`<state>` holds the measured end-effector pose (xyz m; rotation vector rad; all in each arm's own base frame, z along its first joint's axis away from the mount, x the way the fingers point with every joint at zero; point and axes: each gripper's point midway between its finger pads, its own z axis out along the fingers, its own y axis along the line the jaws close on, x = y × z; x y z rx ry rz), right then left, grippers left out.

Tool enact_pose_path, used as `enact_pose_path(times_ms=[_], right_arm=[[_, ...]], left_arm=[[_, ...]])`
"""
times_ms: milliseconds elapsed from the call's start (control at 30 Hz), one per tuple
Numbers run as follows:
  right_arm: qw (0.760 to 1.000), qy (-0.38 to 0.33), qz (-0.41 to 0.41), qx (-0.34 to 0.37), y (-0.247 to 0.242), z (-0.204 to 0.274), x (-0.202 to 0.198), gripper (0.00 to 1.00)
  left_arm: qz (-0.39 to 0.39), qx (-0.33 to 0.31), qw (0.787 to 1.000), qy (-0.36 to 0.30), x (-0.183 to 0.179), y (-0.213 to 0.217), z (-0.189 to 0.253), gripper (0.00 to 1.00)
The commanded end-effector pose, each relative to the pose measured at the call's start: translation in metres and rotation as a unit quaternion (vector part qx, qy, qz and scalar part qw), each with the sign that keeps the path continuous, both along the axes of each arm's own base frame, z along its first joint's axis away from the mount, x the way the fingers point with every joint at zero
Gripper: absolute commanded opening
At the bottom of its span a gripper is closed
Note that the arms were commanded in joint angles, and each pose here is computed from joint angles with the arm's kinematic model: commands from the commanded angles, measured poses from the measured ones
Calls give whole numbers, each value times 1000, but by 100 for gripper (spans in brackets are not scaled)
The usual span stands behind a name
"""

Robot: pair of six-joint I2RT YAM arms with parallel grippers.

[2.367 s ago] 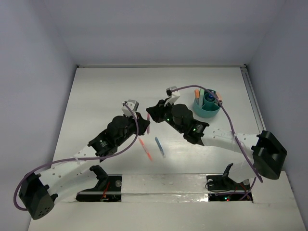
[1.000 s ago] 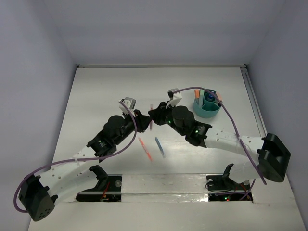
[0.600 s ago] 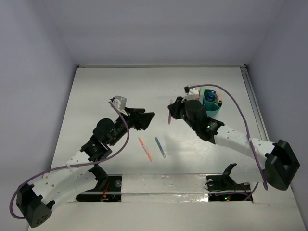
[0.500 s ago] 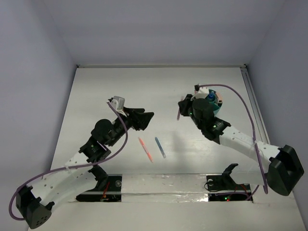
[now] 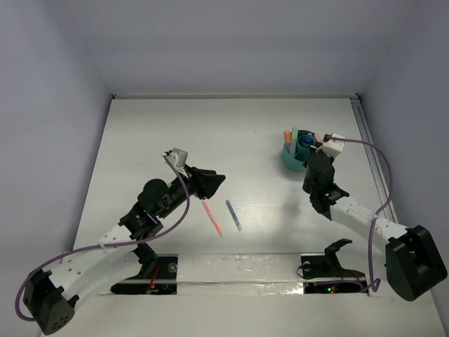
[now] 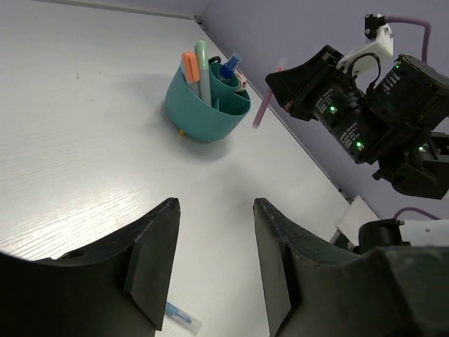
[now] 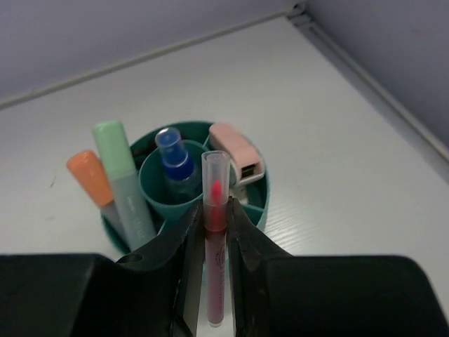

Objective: Sort the stationery into containers
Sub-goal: Place the pen in the storage box.

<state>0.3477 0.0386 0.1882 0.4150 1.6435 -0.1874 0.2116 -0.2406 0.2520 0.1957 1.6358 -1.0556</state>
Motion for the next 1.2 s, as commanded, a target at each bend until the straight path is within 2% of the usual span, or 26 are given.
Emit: enact_pose_path(times_ms=[0,167,367,500,933,1167], right_arm=[[992,-112,-53,-5,-21,56,2,0],[989,-123,-79,-29,-32,66,15,0],[991,-98,-81,-37,-33,46,33,0],[992,-97,-76,-9,-35,36,40,1],[995,-77,-58,-3,-24,18,61,1],[997,-45,-45,51,-17,-4,52,11]], left_arm=[[-23,-44,998,-42,-8,-3,30,42],[-28,-45,998,-46,-9,-4,27,41],[-44,-48,997,-36,-12,-10,20,41],[-35,-43,998,-38,-9,-8,18,41],[-37,-39,998,-34,-6,-12,16,39],[-35,-37,998,-33,-5,-12,15,39]])
